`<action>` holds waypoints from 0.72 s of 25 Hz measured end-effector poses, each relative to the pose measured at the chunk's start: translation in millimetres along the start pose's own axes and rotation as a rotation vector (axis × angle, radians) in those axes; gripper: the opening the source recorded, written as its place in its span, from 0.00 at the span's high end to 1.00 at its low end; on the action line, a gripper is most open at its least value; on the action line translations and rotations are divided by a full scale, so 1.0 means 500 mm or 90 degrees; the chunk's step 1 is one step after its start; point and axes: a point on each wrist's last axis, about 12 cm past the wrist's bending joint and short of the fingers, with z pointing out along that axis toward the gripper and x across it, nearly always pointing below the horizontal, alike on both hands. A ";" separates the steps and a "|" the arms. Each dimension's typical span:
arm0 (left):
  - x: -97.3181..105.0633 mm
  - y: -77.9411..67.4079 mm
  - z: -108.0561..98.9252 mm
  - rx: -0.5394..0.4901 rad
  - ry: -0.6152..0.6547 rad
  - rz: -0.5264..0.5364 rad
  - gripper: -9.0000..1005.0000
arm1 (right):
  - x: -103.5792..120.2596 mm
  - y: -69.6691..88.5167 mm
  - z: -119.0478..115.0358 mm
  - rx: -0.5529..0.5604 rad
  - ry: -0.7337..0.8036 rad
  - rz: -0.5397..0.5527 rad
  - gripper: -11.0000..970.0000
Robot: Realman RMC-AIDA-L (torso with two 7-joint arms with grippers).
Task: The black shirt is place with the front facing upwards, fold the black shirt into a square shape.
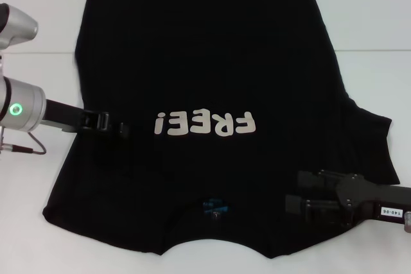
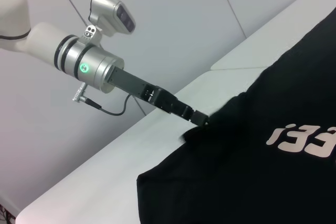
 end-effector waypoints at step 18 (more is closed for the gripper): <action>-0.002 -0.024 -0.003 0.121 -0.099 0.021 0.52 | 0.003 0.005 -0.024 -0.002 -0.038 0.007 0.04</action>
